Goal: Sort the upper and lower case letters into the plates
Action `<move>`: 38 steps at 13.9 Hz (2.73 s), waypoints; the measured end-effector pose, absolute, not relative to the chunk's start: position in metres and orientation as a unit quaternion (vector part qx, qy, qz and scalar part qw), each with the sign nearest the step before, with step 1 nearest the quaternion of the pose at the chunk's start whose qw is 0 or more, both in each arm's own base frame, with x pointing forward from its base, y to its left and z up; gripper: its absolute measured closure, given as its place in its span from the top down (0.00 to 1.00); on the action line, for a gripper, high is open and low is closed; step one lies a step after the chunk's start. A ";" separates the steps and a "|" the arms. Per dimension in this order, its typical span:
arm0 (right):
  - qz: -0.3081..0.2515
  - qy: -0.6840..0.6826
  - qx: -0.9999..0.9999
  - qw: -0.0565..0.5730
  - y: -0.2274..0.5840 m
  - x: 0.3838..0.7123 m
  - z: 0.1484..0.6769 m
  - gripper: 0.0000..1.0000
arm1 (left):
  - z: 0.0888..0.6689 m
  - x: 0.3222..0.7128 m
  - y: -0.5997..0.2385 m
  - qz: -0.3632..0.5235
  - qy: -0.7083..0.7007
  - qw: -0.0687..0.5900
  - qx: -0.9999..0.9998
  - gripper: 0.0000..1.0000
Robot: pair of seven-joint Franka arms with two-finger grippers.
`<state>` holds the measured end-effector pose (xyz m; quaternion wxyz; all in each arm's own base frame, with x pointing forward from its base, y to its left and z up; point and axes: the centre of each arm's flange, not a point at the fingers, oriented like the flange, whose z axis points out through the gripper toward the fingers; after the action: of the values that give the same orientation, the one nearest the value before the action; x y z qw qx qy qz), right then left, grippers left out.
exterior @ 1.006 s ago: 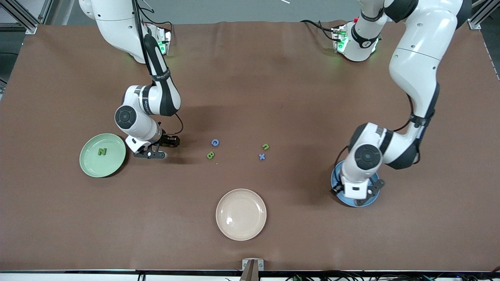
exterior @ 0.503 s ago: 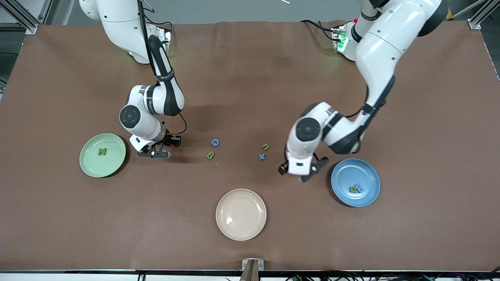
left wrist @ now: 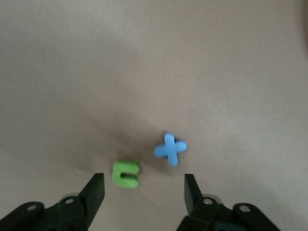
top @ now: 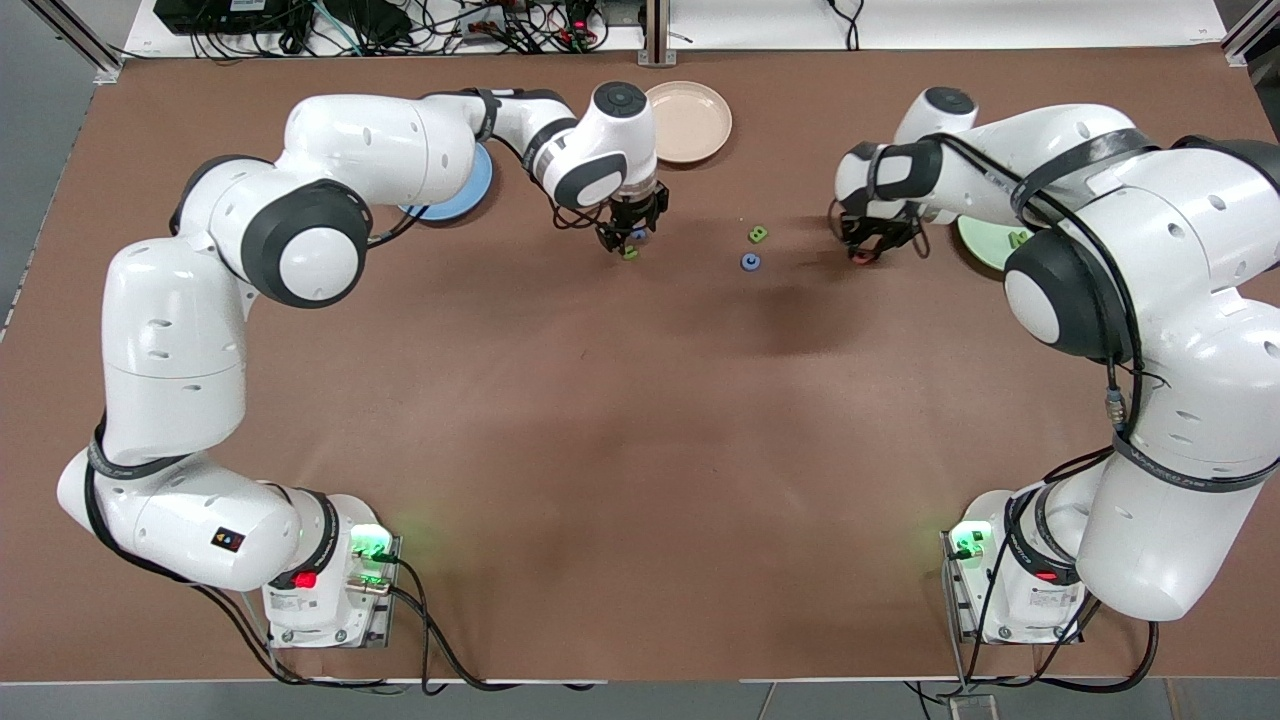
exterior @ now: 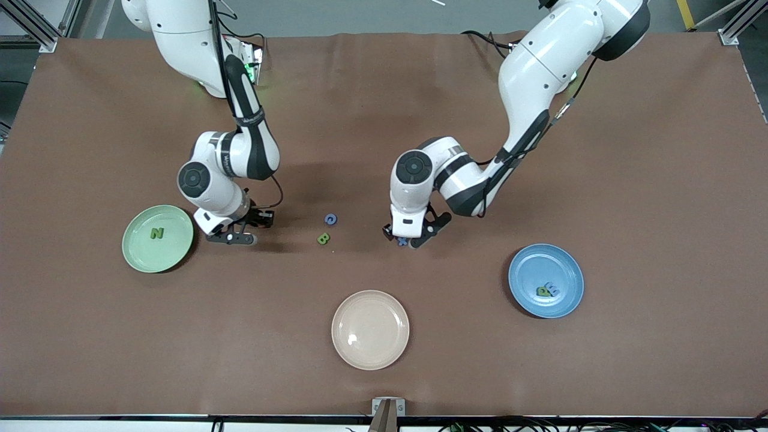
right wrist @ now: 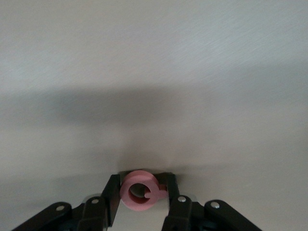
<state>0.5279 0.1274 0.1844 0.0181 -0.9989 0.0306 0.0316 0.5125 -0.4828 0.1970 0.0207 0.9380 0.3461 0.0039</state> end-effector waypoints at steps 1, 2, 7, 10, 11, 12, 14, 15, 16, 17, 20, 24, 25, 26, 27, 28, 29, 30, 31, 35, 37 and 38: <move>0.030 0.020 -0.999 0.015 0.101 0.535 0.191 0.44 | 0.196 0.511 -0.483 0.003 0.346 0.020 0.938 0.69; 0.030 0.008 -0.999 0.013 0.071 0.541 0.200 0.44 | 0.193 0.510 -0.483 0.002 0.345 0.018 0.938 0.65; 0.027 -0.038 -0.999 0.021 -0.051 0.552 0.218 0.44 | 0.175 0.505 -0.480 -0.008 0.345 0.006 0.938 0.62; 0.027 -0.055 -0.998 0.024 -0.106 0.544 0.216 0.44 | 0.172 0.504 -0.479 -0.010 0.345 0.005 0.938 0.61; 0.028 -0.054 -0.998 0.024 -0.118 0.541 0.214 0.44 | 0.172 0.505 -0.479 -0.009 0.346 0.005 0.938 0.60; 0.030 -0.053 -0.998 0.023 -0.123 0.539 0.212 0.44 | 0.173 0.506 -0.479 -0.009 0.346 0.006 0.938 0.52; 0.035 -0.054 -0.998 0.023 -0.122 0.538 0.207 0.44 | 0.174 0.507 -0.478 -0.008 0.347 0.007 0.938 0.48; 0.037 -0.057 -0.997 0.024 -0.118 0.538 0.205 0.44 | 0.175 0.509 -0.477 -0.007 0.348 0.007 0.937 0.37; 0.038 -0.060 -0.997 0.025 -0.113 0.539 0.203 0.44 | 0.176 0.510 -0.476 -0.007 0.349 0.007 0.937 0.27; 0.039 -0.062 -0.997 0.027 -0.108 0.539 0.201 0.44 | 0.176 0.512 -0.473 -0.006 0.351 0.006 0.936 0.26; 0.043 -0.068 -0.996 0.029 -0.098 0.540 0.195 0.44 | 0.185 0.536 -0.452 0.002 0.370 0.004 0.929 0.26; 0.040 -0.055 -0.997 0.031 -0.095 0.546 0.200 0.77 | 0.249 0.603 -0.369 0.038 0.380 -0.016 0.924 0.26; 0.041 -0.043 -0.998 0.038 -0.089 0.553 0.206 0.86 | 0.264 0.619 -0.337 0.040 0.373 -0.030 0.927 0.26; 0.044 -0.029 -0.997 0.048 -0.077 0.562 0.216 0.95 | 0.273 0.634 -0.303 0.038 0.362 -0.043 0.931 0.26; 0.048 -0.015 -0.997 0.058 -0.061 0.571 0.227 0.96 | 0.276 0.645 -0.271 0.034 0.350 -0.051 0.935 0.26; 0.051 0.001 -0.997 0.066 -0.039 0.579 0.239 0.96 | 0.273 0.655 -0.239 0.028 0.339 -0.056 0.939 0.26; 0.053 0.021 -0.996 0.070 -0.012 0.586 0.249 0.96 | 0.267 0.662 -0.211 0.021 0.328 -0.061 0.943 0.26; 0.054 0.045 -0.995 0.070 0.019 0.588 0.257 0.96 | 0.262 0.667 -0.186 0.014 0.316 -0.064 0.946 0.26; 0.056 0.072 -0.993 0.067 0.054 0.588 0.262 0.96 | 0.258 0.671 -0.164 0.007 0.307 -0.067 0.949 0.26; 0.066 0.184 -0.979 0.048 0.178 0.569 0.267 0.96 | 0.237 0.675 -0.118 -0.015 0.301 -0.072 0.951 0.51; 0.066 0.231 -0.970 0.039 0.218 0.560 0.267 0.96 | 0.237 0.672 -0.133 -0.015 0.297 -0.067 0.952 0.69; 0.066 0.254 -0.964 0.035 0.235 0.557 0.266 0.96 | 0.240 0.669 -0.153 -0.013 0.299 -0.061 0.952 0.78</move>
<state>0.5567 0.2351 0.2658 0.0346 -0.9643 0.2541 0.0658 0.6686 -0.1533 0.2402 -0.0606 0.9522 0.2990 -0.0131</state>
